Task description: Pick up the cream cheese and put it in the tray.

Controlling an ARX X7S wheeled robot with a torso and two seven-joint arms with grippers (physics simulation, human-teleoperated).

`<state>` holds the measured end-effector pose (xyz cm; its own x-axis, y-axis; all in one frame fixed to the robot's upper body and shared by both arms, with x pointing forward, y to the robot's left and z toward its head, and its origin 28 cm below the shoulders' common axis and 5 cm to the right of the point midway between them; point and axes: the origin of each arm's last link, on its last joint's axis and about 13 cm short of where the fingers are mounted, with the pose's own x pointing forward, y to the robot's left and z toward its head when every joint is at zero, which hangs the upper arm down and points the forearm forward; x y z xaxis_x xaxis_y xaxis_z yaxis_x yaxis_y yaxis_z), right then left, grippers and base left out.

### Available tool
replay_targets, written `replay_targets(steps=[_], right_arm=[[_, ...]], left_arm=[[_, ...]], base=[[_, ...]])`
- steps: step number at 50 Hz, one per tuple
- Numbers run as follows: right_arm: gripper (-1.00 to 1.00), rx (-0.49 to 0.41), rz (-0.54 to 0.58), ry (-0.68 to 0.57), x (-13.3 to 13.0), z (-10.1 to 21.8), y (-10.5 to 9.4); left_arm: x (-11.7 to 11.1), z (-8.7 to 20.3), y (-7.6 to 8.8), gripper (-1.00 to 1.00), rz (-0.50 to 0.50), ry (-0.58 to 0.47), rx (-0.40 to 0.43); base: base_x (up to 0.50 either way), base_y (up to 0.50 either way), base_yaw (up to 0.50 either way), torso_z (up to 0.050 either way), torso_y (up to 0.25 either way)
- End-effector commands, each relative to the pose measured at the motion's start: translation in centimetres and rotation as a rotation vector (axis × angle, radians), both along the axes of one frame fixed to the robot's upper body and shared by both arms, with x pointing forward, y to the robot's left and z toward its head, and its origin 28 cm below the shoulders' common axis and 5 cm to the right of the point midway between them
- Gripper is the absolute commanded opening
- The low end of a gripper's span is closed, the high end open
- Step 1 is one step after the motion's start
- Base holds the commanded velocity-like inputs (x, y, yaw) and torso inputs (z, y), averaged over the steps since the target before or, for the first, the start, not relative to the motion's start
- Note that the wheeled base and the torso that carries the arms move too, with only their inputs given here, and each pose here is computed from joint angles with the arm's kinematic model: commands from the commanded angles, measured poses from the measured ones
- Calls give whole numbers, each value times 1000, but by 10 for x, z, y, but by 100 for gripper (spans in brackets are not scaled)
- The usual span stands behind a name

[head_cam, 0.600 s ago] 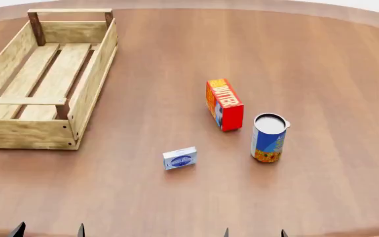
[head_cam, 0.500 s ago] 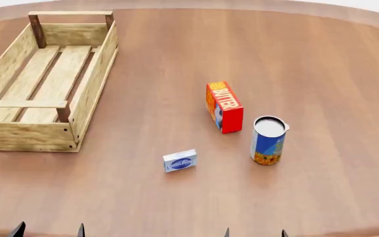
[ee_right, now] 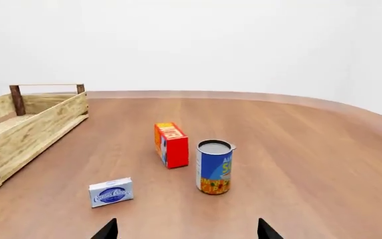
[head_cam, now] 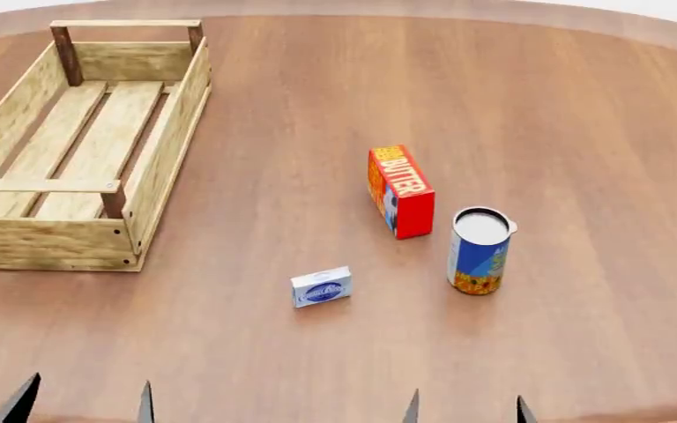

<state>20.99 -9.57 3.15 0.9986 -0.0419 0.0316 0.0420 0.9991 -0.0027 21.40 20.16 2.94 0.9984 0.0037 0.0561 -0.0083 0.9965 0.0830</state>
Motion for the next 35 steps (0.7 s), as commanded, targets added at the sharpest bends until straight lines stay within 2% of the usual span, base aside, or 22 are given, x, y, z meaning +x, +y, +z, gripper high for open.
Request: replay_targets(steps=[1, 7, 17, 24, 28, 31, 35], right_arm=[[100, 15, 10, -122, -6, 41, 2], [100, 10, 8, -183, -6, 66, 2], [100, 33, 30, -276, -15, 101, 4], [100, 64, 12, -345, -30, 132, 3], [100, 62, 24, -368, -39, 141, 5], [100, 66, 11, -397, -47, 149, 5], [100, 63, 12, -414, -53, 152, 5]], left_arm=[[3, 40, -10, 100, -17, -141, 96], [10, 80, -15, 100, -39, -255, 116], [14, 107, -9, 100, -9, -343, 131], [9, 143, 3, 100, 90, -466, 159], [1, 154, 7, 100, 137, -486, 163], [-11, 167, 14, 100, 228, -530, 219], [-36, 183, 23, 100, 328, -598, 235]], base=[[0, 0, 0, 0, 0], [0, 0, 0, 0, 0], [0, 0, 0, 0, 0], [0, 0, 0, 0, 0], [0, 0, 0, 0, 0], [0, 0, 0, 0, 0], [0, 0, 0, 0, 0]])
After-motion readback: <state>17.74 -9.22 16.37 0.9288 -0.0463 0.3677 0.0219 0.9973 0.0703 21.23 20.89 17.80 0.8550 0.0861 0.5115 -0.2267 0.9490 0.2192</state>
